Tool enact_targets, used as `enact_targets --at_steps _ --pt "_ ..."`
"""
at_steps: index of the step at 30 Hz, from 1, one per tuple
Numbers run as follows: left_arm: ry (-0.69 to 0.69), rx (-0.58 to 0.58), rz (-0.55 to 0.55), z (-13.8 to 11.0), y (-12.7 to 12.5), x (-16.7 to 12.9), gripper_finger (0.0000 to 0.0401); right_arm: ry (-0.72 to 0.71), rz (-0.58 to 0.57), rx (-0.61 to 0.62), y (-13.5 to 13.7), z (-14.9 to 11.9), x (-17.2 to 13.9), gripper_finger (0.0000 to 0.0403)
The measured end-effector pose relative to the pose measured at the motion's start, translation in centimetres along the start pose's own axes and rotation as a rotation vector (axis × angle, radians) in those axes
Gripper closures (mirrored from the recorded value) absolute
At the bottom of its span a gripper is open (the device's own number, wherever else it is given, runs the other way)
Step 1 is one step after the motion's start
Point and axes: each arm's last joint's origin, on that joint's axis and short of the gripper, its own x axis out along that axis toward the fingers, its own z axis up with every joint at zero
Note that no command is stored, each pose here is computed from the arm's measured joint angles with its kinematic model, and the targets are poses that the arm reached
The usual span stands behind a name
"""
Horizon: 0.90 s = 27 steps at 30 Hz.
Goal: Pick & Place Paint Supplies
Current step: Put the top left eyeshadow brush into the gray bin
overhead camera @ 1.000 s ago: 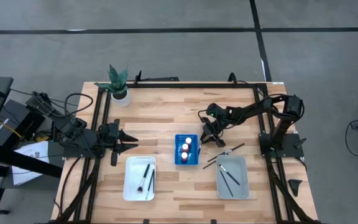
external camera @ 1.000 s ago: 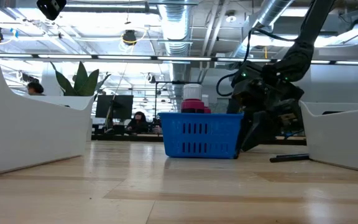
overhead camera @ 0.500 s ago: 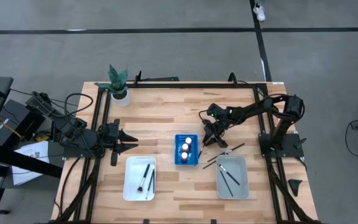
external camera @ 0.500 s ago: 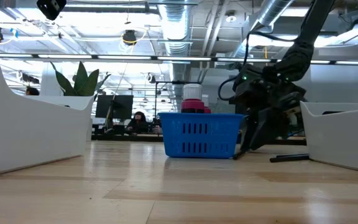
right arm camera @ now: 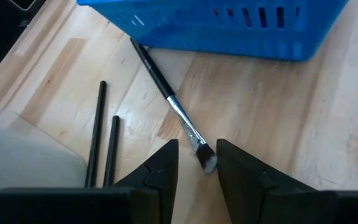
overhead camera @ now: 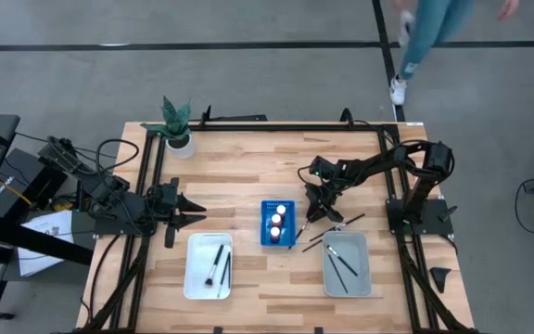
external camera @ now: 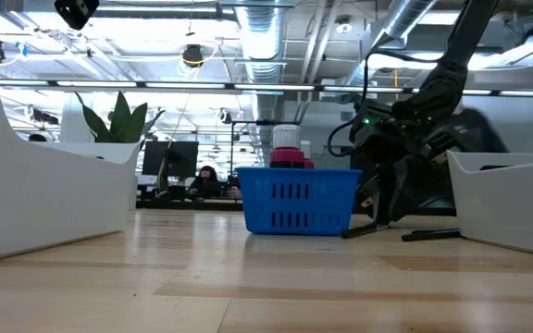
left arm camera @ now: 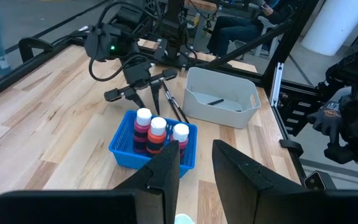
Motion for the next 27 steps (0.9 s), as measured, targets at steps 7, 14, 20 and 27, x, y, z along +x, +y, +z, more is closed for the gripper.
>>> enact_targets --at_steps 7,14,20,27 --pt "0.001 0.0 -0.002 0.0 -0.01 0.0 0.031 0.009 0.013 -0.003 0.29 0.06 0.26 0.0312" --pt "-0.01 -0.008 -0.007 0.13 -0.06 -0.01 0.031 0.016 0.009 -0.021 0.49 0.19 0.52 0.0333" --pt "-0.016 -0.012 -0.009 0.19 -0.09 -0.01 0.031 0.03 -0.005 -0.063 0.69 0.31 0.8 0.038" --pt "-0.01 -0.013 -0.026 0.18 -0.14 -0.02 0.031 0.049 0.018 -0.093 0.88 0.07 0.81 0.0398"
